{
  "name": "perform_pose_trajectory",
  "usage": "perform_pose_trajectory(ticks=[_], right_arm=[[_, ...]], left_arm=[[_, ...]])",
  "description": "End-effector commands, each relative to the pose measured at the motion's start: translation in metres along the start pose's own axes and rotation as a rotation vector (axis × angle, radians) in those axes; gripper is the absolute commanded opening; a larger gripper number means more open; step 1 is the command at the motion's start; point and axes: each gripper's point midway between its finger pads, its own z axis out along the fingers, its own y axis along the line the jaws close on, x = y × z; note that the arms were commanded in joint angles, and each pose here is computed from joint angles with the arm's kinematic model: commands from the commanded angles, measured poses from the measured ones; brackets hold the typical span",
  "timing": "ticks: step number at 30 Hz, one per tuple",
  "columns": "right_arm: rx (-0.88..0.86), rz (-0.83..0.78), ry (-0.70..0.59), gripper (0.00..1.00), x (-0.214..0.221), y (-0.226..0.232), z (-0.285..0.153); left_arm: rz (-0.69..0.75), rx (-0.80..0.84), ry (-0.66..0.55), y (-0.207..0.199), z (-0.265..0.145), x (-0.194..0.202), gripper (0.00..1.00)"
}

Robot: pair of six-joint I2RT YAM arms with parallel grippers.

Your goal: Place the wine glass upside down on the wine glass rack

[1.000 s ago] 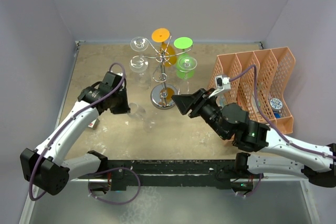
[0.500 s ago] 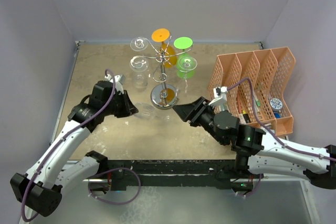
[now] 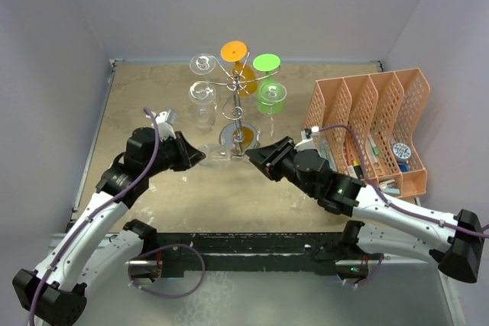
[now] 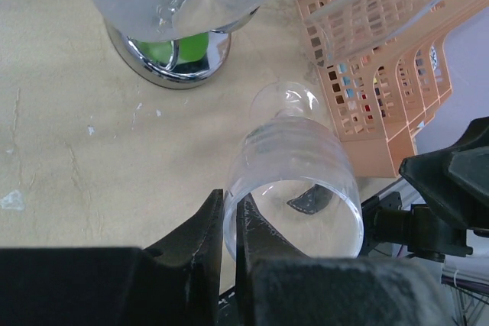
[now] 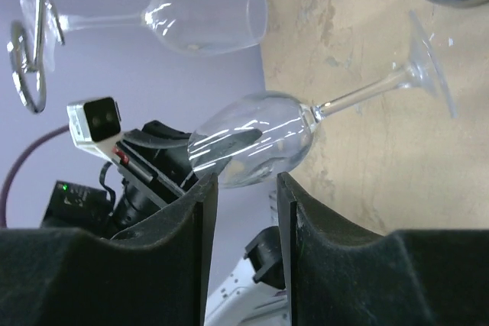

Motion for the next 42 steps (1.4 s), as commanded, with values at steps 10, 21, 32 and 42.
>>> perform_pose_trajectory(ticks=[10, 21, 32, 42], right_arm=[[0.144, 0.364, -0.035, 0.41, -0.002, -0.013, 0.023], [0.229, 0.444, -0.073, 0.40, 0.001, -0.022, 0.058], [0.292, 0.501, -0.107, 0.35, -0.001, -0.036, 0.077], [0.304, 0.532, -0.105, 0.06, 0.000, -0.037, 0.080]], left_arm=[[0.036, 0.135, -0.111, -0.025, -0.002, -0.021, 0.03], [0.057, 0.193, -0.111, -0.035, -0.007, -0.019, 0.03], [0.067, 0.232, -0.102, -0.040, -0.010, -0.016, 0.03], [0.062, 0.240, -0.080, -0.040, -0.010, -0.009, 0.09]])
